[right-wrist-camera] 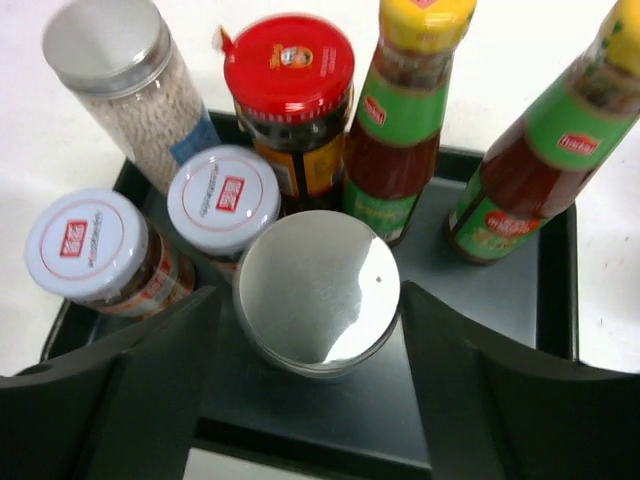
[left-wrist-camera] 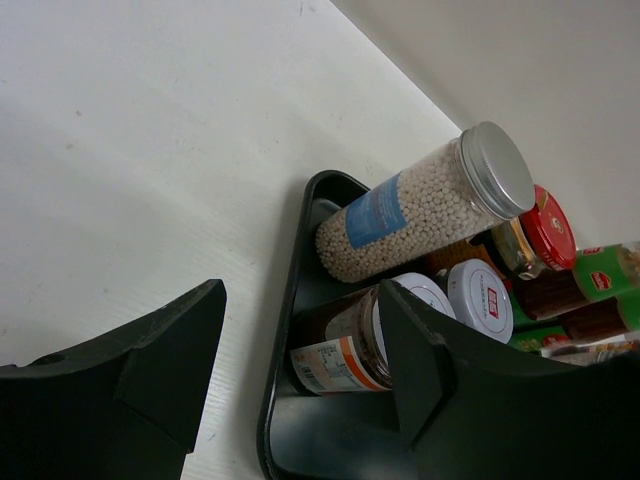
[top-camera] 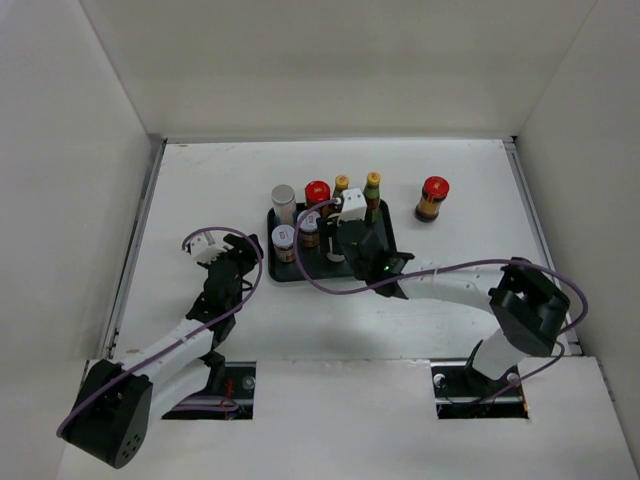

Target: Organize the condiment bottles

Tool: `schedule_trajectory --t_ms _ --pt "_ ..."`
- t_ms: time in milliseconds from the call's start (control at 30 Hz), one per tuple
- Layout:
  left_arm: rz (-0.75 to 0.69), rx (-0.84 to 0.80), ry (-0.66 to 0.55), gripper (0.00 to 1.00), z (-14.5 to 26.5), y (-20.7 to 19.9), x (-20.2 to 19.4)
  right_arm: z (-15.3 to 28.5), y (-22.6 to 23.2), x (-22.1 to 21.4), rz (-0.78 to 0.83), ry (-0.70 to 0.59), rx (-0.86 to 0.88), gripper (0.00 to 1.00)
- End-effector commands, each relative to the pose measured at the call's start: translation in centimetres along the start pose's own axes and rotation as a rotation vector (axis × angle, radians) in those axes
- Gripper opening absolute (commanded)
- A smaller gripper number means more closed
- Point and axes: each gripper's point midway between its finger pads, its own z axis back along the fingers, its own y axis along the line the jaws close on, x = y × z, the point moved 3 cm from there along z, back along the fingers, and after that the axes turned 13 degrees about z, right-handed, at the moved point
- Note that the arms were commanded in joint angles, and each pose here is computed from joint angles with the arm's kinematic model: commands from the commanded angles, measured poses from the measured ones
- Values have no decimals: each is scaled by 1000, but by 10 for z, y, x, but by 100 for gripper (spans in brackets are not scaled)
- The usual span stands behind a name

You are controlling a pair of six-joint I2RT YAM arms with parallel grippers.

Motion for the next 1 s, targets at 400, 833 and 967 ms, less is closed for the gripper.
schedule_trajectory --t_ms 400,833,967 --pt "38 -45 -26 61 0 -11 8 45 -61 99 -155 -292 17 79" --pt "40 -52 -32 61 2 -11 10 13 -258 33 -214 -23 -558 87" --pt "39 -51 -26 61 1 -11 9 -6 -263 8 -219 55 -573 100"
